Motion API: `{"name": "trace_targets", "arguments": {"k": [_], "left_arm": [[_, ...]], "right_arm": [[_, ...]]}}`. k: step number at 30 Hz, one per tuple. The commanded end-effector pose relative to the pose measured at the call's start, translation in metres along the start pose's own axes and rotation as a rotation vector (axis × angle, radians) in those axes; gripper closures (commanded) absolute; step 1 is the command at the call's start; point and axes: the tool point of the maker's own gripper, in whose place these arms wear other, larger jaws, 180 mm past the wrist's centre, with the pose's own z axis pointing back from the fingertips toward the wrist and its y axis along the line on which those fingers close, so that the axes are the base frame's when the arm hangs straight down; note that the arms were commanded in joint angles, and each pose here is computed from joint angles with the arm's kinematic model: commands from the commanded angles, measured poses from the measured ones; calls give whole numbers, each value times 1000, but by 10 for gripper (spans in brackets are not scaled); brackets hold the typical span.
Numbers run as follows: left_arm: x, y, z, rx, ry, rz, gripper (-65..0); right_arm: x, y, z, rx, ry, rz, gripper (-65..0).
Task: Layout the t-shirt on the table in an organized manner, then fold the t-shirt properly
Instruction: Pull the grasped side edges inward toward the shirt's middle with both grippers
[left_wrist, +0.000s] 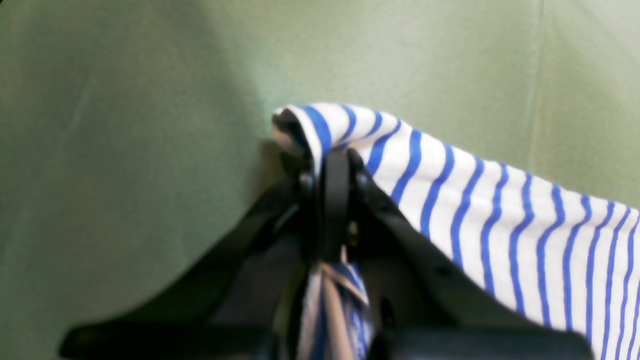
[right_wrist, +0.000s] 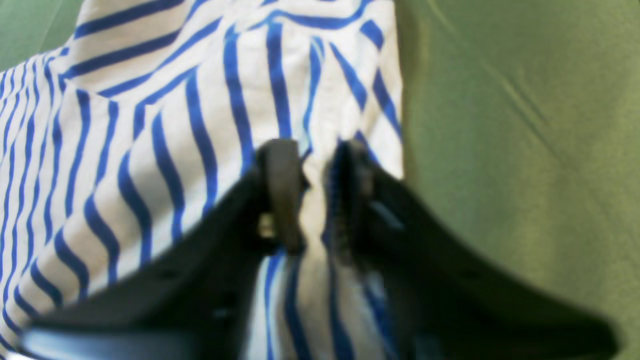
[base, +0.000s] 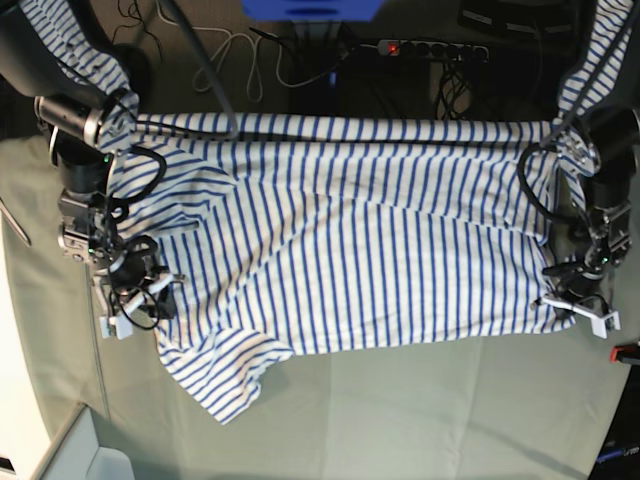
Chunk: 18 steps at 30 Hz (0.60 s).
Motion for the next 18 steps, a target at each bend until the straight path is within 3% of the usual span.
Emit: {"name": "trace_targets", "arguments": {"k": [1,4,8,13,18], "left_arm": [[34,2,-1,-1,-86,1,-2],[32,-2,-2,-11,-78,3,-2],[27,-12,-4,-28,-72,12,-2],[27,-14,-4,-33,-68,51,-2],[61,-13,9,-64,-88,138,-2]], "right_arm": [[31,-5,-2,-14,-74,7,-18],[34,-6,-2,-16,-84,10,0],[66,-12,7,-37,-194,47,0],[69,-18,23,-65,-245,90,0],[63,-21,38,-80,-276,72,0]]}}
